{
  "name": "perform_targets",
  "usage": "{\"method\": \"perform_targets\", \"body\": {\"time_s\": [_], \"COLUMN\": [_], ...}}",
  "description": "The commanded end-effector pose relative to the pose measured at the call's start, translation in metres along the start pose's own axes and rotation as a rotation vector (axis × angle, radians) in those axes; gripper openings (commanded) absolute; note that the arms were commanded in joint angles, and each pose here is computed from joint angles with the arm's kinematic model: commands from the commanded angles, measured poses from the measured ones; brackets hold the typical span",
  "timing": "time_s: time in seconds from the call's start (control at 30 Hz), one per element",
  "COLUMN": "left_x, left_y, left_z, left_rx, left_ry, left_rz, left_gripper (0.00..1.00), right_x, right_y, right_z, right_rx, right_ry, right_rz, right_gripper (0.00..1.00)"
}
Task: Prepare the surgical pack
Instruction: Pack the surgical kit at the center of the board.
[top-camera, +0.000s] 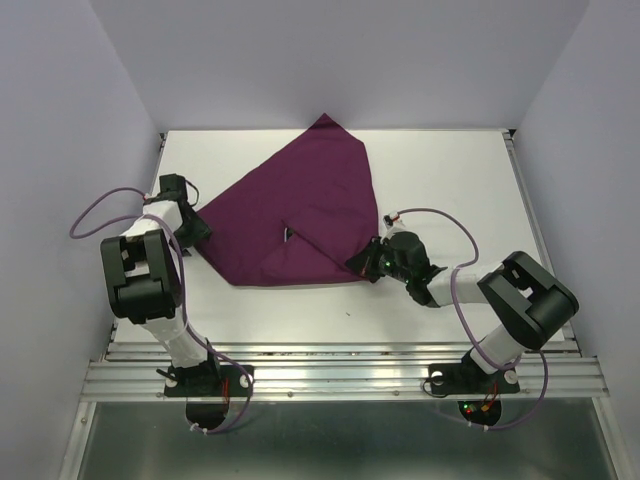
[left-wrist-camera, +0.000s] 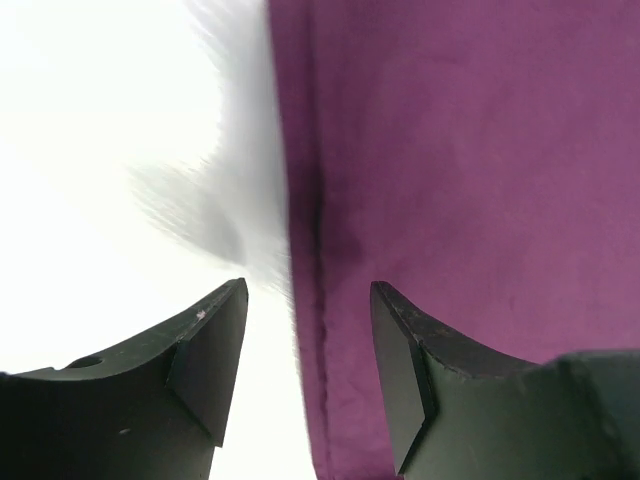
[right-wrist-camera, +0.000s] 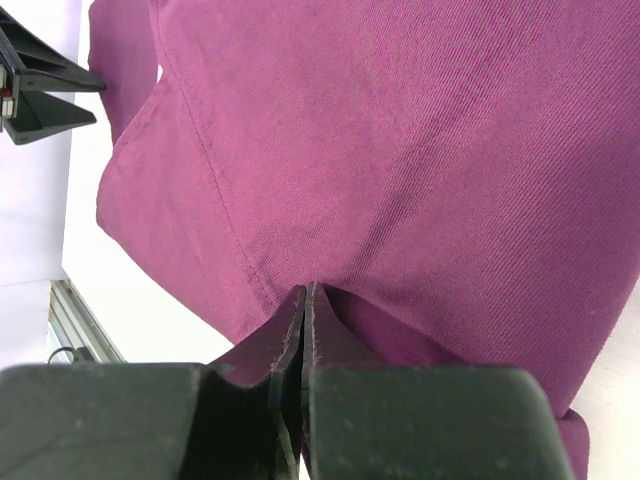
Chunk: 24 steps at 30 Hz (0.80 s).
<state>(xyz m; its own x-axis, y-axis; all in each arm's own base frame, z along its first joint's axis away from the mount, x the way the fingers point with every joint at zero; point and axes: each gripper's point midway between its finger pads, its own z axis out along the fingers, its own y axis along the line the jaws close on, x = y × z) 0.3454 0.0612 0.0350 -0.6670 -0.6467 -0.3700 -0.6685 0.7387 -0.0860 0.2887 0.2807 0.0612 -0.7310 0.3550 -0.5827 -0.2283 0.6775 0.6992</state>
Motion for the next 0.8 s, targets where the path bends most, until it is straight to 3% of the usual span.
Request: {"method": "perform_targets", "body": {"time_s": [0.0, 0.33, 0.63, 0.77], "left_x": [-0.025, -0.039, -0.056, -0.063], "left_y": [0.015, -0.001, -0.011, -0.021], "left_z": [0.002, 0.032, 0.022, 0.006], "left_rx": [-0.068, -0.024, 0.011, 0.058], "left_ry": [-0.061, -0.016, -0.06, -0.088], "left_rz": [-0.041, -0.026, -0.001, 0.015], "left_gripper": [0.63, 0.58, 0.0, 0.0], "right_x": [0.019, 0.016, 0.01, 0.006], "right_y": [-0.012, -0.008, -0.006, -0.003], "right_z": [-0.003, -0.006, -0.009, -0.011], "right_rx": [0.039, 0.038, 0.046, 0.049], "right_ry": [0.055, 0.054, 0.045, 0.038], "right_rz": [-0.02, -0.02, -0.028, -0.03], "right_gripper": [0.01, 0.01, 0.01, 0.01]}}
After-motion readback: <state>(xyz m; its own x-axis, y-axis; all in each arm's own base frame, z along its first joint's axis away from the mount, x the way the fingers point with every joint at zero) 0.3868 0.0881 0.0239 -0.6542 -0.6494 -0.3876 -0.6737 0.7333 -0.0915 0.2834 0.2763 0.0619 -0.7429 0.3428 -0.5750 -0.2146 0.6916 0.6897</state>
